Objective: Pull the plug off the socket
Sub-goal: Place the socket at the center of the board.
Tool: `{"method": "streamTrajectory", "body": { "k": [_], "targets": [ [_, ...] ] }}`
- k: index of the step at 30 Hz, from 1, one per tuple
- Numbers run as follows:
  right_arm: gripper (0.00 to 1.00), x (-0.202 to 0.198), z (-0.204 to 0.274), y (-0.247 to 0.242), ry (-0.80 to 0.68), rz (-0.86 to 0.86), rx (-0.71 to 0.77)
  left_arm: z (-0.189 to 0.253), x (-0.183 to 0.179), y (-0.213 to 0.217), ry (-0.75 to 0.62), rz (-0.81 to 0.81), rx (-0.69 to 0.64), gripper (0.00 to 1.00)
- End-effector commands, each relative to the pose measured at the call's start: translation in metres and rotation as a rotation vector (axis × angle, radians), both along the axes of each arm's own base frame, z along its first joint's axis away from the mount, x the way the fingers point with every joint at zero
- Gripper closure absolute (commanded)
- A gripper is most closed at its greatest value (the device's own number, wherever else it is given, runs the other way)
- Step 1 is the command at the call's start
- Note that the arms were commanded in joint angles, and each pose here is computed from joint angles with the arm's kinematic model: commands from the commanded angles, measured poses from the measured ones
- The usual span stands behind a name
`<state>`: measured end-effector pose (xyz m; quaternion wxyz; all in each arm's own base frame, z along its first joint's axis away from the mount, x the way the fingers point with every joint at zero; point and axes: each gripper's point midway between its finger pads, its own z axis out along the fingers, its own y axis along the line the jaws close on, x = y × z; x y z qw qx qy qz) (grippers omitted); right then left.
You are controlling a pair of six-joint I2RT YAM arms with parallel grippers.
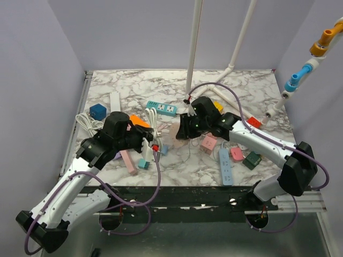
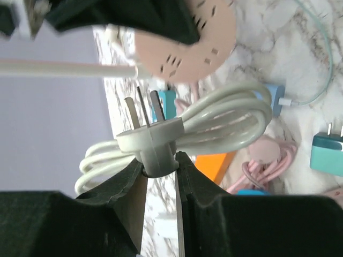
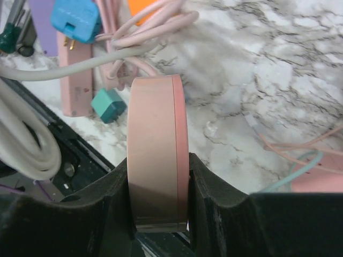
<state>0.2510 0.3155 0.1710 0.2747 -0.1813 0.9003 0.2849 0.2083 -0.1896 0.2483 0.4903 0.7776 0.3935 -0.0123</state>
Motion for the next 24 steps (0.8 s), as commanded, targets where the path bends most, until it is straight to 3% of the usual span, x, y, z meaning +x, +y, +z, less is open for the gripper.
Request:
{"method": "streamTrajectory", "body": {
  "k": [1,6,12,19,21,24],
  "targets": [
    [0.99,0.026,-0.028,-0.049,-0.018,-0.177,-0.08,0.058,0.034,0.021,-0.119,0.159,-0.141,1.0],
    [0.99,0.022,-0.044,-0.073,0.004,-0.226,-0.115,0.054,0.067,0.053,-0.104,0.348,-0.125,1.0],
    [0.99,0.031,-0.06,-0.088,0.03,-0.285,-0.149,-0.004,0.078,0.072,0.127,0.532,-0.056,1.0],
    [0.96,0.039,-0.088,-0.111,0.058,-0.366,-0.234,-0.03,0.067,0.071,0.262,0.57,-0.057,1.0],
    [0.89,0.034,-0.094,-0.114,0.064,-0.357,-0.243,-0.031,0.063,0.07,0.279,0.565,-0.068,1.0],
    [0.62,0.026,-0.1,-0.117,0.079,-0.346,-0.245,-0.039,0.057,0.07,0.317,0.576,-0.074,1.0]
  ]
}}
